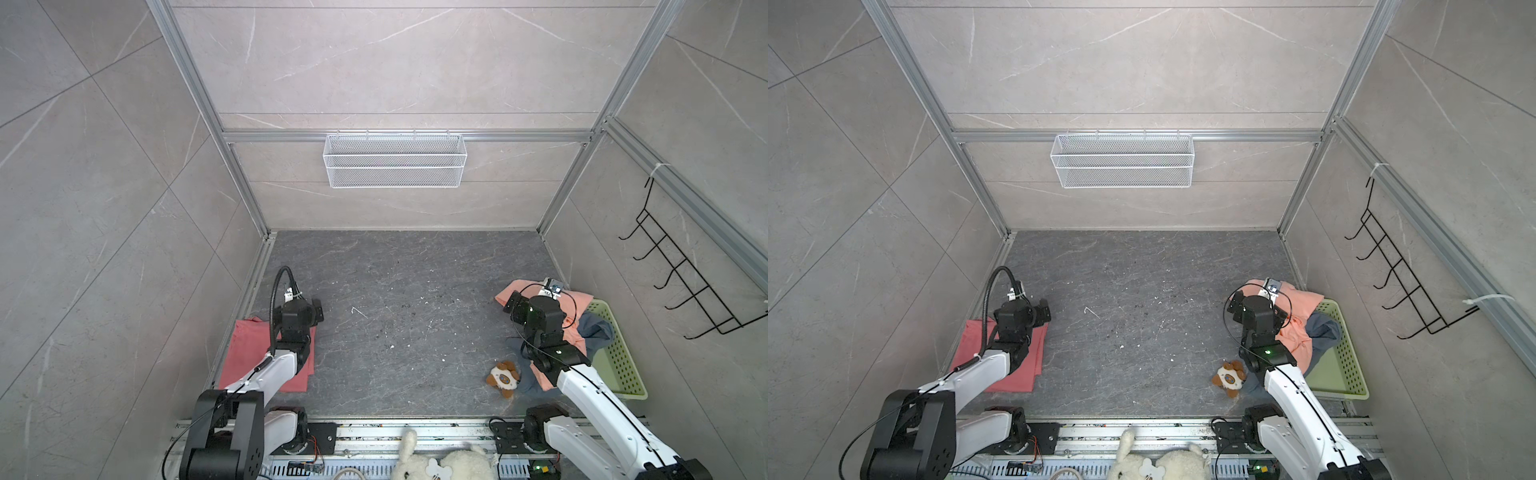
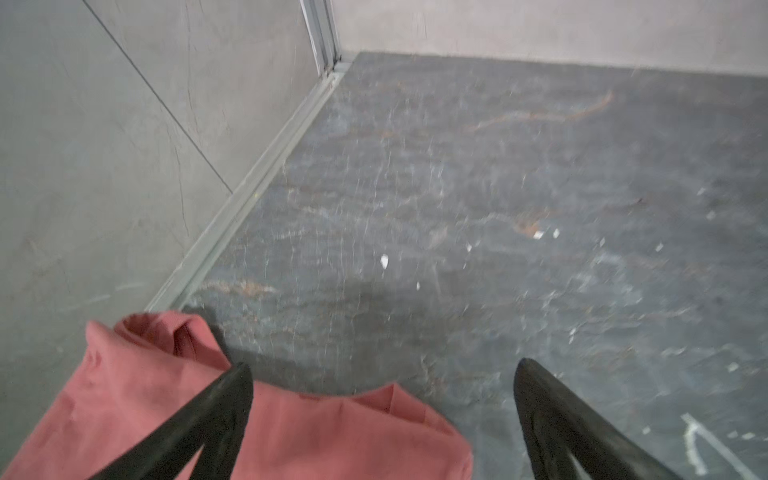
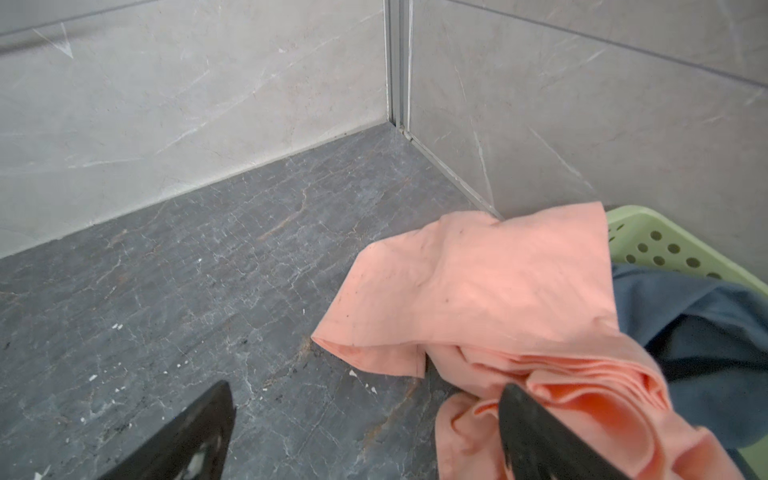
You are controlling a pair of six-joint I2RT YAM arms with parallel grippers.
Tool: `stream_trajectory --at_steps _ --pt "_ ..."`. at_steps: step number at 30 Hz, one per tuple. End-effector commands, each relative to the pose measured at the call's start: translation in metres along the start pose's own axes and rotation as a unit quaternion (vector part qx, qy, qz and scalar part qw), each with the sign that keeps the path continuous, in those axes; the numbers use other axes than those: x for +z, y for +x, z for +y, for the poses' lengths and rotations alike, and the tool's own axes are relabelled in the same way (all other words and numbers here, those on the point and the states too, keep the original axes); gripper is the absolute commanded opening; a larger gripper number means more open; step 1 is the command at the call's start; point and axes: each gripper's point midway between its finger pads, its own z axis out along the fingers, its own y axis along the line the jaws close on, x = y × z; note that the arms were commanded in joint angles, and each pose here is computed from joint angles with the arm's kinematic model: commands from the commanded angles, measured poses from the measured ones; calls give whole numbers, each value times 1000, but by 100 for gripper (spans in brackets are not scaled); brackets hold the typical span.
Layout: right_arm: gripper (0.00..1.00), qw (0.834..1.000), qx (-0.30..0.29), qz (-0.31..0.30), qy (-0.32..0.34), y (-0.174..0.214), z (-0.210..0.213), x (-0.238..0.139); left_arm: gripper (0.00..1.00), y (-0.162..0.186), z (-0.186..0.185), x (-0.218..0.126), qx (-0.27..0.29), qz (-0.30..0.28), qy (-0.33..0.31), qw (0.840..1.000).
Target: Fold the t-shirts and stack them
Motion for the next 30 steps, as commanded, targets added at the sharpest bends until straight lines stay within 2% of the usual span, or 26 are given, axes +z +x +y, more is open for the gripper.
stream_trajectory --at_steps 1,3,7,9,10,12,13,15,19,24,28,30 --pt "99 999 -10 -29 7 -7 -2 3 100 -40 2 5 -2 -88 -2 996" --pt "99 999 -16 -29 8 -1 -1 8 100 -39 7 9 -12 -101 -17 995" --pt "99 999 -27 -38 -9 7 6 17 100 -31 0 24 -20 -108 8 994" --pt "99 999 -35 -29 -12 10 8 20 100 -21 -10 31 -8 -86 31 996" --pt "99 999 -37 -28 -13 11 9 21 100 -25 -9 35 -7 -101 23 995" --pt "99 999 -41 -30 -15 10 11 22 100 -18 -6 35 -20 -74 30 997" --pt "99 998 -44 -31 -13 10 11 23 100 -22 -4 36 -28 -87 33 995" --pt "99 998 -57 -26 -9 14 11 28 100 -19 -1 40 -32 -65 32 997" --pt "99 997 -72 -17 -4 28 12 39 100 -20 -1 40 -31 -70 32 997" --pt "99 997 -68 -43 7 32 11 52 100 -20 -1 40 -31 -70 31 997" --pt "99 996 -48 -78 5 30 13 61 100 -20 -1 39 -31 -70 31 997" --pt "99 994 -57 -91 -10 29 19 65 100 -20 -1 39 -31 -70 30 997"
